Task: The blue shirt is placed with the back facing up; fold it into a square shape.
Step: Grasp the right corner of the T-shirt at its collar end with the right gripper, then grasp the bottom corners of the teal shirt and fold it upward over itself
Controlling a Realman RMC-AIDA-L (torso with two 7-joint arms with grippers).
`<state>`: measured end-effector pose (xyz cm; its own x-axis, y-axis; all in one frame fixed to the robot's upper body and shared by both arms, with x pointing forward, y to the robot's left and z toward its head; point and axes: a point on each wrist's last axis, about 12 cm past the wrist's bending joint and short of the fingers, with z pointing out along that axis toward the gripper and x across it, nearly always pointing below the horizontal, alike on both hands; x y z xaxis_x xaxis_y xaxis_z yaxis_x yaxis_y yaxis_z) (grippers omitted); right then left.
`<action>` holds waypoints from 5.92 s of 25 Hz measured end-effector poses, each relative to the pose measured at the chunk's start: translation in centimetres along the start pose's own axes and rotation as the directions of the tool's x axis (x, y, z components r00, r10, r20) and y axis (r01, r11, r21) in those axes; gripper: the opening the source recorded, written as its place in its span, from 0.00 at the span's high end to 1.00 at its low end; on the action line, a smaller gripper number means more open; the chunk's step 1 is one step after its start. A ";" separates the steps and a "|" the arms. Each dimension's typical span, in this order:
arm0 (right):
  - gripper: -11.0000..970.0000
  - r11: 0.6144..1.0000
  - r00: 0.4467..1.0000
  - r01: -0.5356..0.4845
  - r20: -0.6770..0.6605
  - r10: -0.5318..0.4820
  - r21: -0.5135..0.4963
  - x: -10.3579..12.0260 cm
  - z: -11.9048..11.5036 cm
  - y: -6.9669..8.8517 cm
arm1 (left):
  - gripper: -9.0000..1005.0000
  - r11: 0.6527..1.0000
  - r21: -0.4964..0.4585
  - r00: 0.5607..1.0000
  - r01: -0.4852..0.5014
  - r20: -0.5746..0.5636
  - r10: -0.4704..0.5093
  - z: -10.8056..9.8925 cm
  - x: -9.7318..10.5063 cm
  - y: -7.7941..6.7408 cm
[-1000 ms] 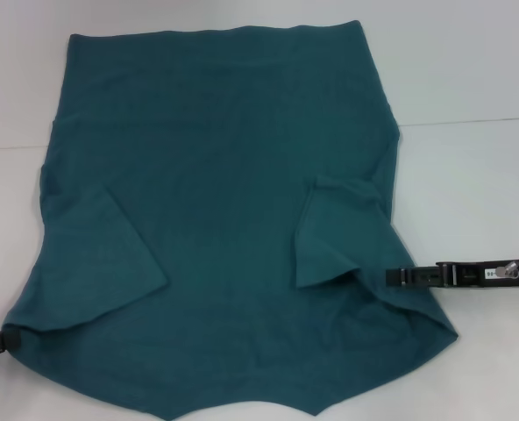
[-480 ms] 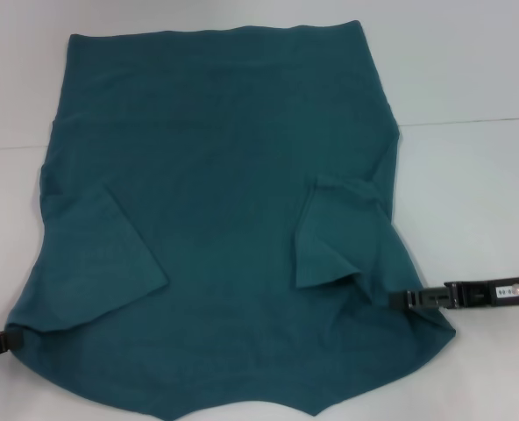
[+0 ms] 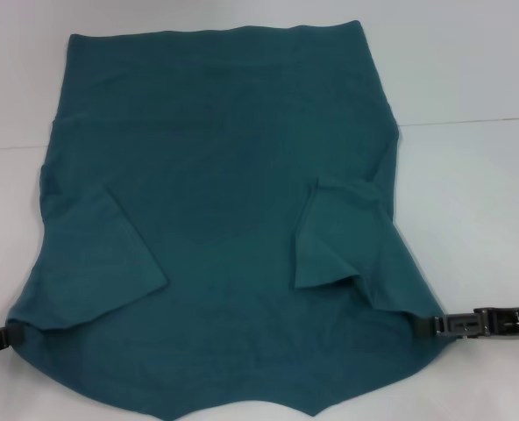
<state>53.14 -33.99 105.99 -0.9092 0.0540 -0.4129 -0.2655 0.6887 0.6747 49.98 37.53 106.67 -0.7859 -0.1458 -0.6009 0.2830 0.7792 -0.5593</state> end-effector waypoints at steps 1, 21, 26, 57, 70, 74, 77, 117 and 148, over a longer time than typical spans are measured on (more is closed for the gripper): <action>0.06 1.000 1.000 -0.005 0.001 0.005 -0.001 0.1 -0.1 -0.1 | 0.97 1.000 0.000 1.000 0.000 0.001 0.000 0.0 0.0 0.0; 0.14 0.999 1.000 -0.015 0.018 0.016 -0.043 -0.1 0.1 0.5 | 0.97 1.000 0.002 1.000 -0.008 0.013 0.008 -0.1 -0.3 0.0; 0.17 0.999 0.999 -0.024 0.022 0.025 -0.034 0.0 -0.2 0.3 | 0.97 1.000 0.000 1.000 -0.011 0.014 0.011 -0.1 -0.4 0.0; 0.94 0.999 0.999 -0.035 0.019 0.034 0.013 1.7 -0.1 -0.8 | 0.97 1.000 -0.005 1.000 -0.001 0.019 0.001 -0.3 -0.5 0.1; 0.95 0.998 0.988 -0.039 0.146 0.045 -0.042 7.1 -2.8 -2.1 | 0.97 0.996 0.041 0.995 0.078 0.054 -0.080 -2.8 1.8 0.4; 0.95 0.998 0.987 -0.028 0.159 0.036 -0.053 7.9 -3.4 -2.2 | 0.97 0.993 0.080 0.993 0.088 0.070 -0.094 -4.1 3.2 0.1; 0.95 0.997 0.987 -0.020 0.157 0.031 -0.069 8.5 -3.8 -2.1 | 0.97 0.991 0.096 0.991 0.099 0.078 -0.106 -4.9 4.1 0.0; 0.94 0.991 0.929 0.133 0.347 -0.126 0.004 0.2 -2.5 -1.1 | 0.97 0.976 0.215 0.983 -0.022 0.183 -0.018 2.1 -4.8 -1.9; 0.91 0.892 0.784 0.208 0.477 -0.397 0.401 -12.9 5.2 2.5 | 0.97 0.999 -0.015 0.875 0.052 0.483 -0.038 7.9 -11.1 -1.6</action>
<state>65.86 -29.23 109.77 -0.4548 0.1135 -0.8833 -0.2973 0.9156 0.2707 62.62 33.11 109.72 -0.4330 -0.4514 -0.7802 0.2338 0.7797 -0.5809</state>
